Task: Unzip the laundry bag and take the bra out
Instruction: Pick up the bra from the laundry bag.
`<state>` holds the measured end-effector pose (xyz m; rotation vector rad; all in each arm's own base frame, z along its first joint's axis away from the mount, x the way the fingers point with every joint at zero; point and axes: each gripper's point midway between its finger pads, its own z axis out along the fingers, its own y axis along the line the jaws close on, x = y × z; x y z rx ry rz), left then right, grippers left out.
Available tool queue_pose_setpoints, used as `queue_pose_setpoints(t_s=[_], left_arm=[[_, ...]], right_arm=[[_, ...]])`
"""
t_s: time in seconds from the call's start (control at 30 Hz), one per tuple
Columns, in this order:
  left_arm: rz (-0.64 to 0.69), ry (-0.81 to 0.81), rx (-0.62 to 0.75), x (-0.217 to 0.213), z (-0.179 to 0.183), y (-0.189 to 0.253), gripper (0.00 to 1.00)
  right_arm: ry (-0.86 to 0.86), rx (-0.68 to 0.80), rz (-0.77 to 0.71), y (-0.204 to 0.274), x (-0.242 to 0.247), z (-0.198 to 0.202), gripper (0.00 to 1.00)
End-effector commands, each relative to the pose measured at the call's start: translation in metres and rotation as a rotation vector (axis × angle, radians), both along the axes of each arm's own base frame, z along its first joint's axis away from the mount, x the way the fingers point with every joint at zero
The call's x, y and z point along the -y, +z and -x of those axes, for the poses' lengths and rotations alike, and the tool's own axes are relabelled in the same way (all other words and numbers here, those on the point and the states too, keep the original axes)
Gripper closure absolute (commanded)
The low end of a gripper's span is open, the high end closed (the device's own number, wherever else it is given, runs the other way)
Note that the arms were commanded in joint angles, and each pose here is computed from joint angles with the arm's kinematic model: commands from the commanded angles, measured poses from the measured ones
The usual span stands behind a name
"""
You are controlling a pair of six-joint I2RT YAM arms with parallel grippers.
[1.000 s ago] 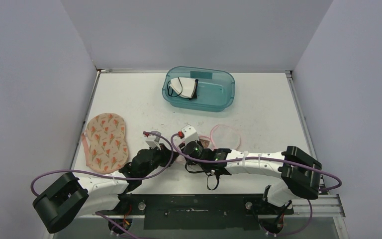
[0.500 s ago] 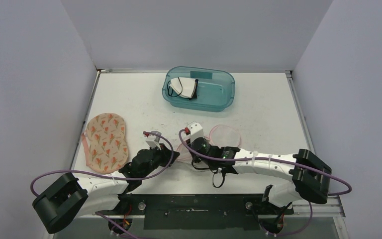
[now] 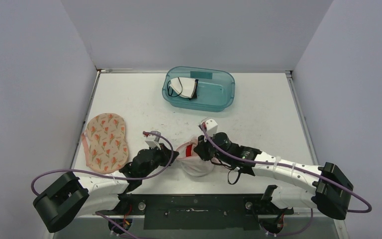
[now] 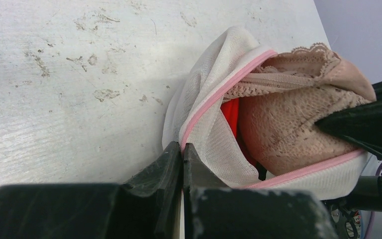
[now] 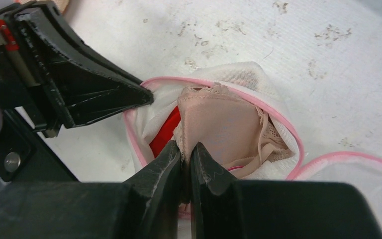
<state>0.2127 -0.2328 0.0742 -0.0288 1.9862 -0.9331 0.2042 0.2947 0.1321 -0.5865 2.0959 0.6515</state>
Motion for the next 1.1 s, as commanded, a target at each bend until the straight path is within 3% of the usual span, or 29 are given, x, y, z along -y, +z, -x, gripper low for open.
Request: queue_pose_setpoints(t_s=[0.0,0.4,0.77,1.07], left_arm=[[0.013,0.024,0.037,0.006,-0.013,0.017,1.00],[0.055,-0.017,0.075,0.025,-0.021,0.046,1.00],[0.096,-0.072,0.134,0.050,-0.019,0.085,1.00],[0.045,-0.102,0.150,0.068,-0.012,0.084,1.00]], right_arm=[[0.085,0.021,-0.186,0.036,-0.019,0.007,0.95],[0.104,0.052,-0.540,0.095,-0.018,0.001,0.95],[0.075,-0.002,-0.583,0.072,-0.022,-0.004,0.95],[0.004,0.059,-0.606,0.086,-0.006,-0.016,0.95]])
